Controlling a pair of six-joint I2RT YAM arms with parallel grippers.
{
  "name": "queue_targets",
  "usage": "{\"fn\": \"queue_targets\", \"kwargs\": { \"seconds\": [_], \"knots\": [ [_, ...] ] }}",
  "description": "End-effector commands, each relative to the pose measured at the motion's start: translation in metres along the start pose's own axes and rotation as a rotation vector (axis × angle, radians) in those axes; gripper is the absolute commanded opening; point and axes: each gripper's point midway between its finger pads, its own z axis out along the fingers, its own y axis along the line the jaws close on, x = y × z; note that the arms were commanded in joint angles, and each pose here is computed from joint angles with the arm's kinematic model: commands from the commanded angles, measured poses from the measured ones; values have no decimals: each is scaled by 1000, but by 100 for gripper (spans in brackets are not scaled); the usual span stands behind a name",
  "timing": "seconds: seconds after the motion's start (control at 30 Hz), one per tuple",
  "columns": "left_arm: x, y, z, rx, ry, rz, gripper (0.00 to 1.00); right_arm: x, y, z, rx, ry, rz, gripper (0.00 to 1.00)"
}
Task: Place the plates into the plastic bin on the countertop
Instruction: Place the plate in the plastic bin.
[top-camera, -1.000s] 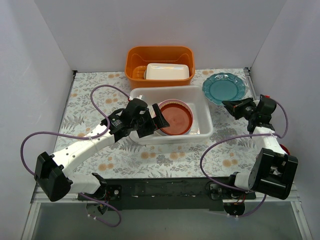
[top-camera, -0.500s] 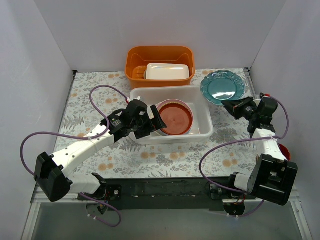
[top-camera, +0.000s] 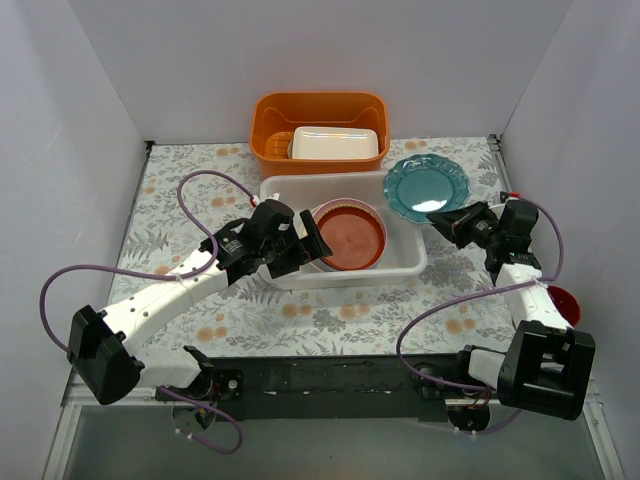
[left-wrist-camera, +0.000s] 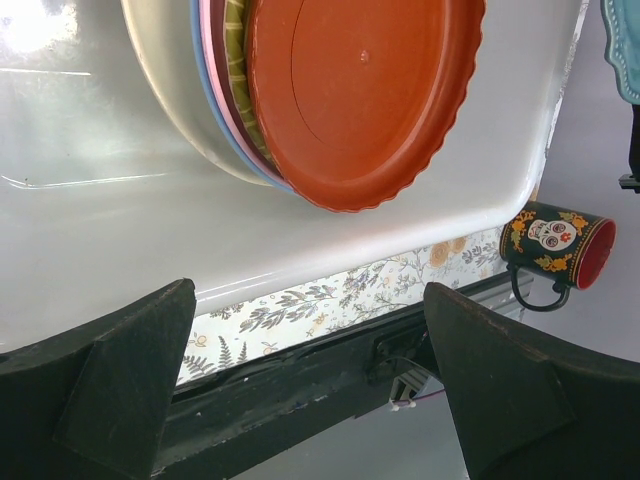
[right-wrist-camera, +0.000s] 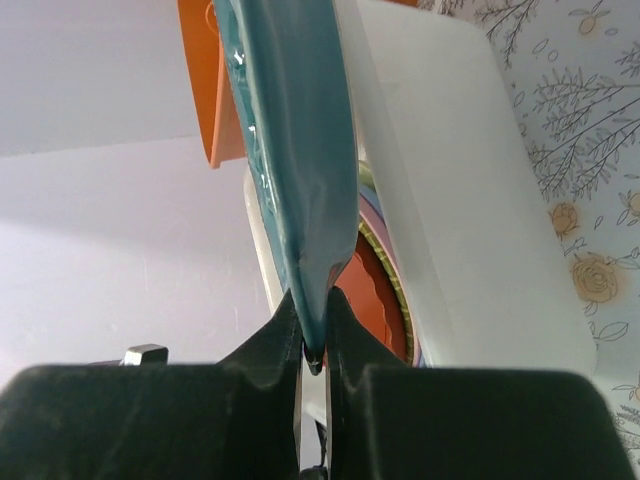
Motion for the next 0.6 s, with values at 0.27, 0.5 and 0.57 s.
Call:
{"fn": "queue_targets", "kwargs": {
  "seconds": [0.27, 0.5, 0.57],
  "knots": [
    [0, 2, -7, 12, -17, -2, 98, 17, 55, -8, -184, 7, -217, 1],
    [0, 3, -6, 10, -17, -6, 98, 32, 57, -6, -191, 39, -228, 1],
    [1, 3, -6, 12, -15, -5, 98, 36, 59, -6, -195, 45, -232, 1]
  ]
}}
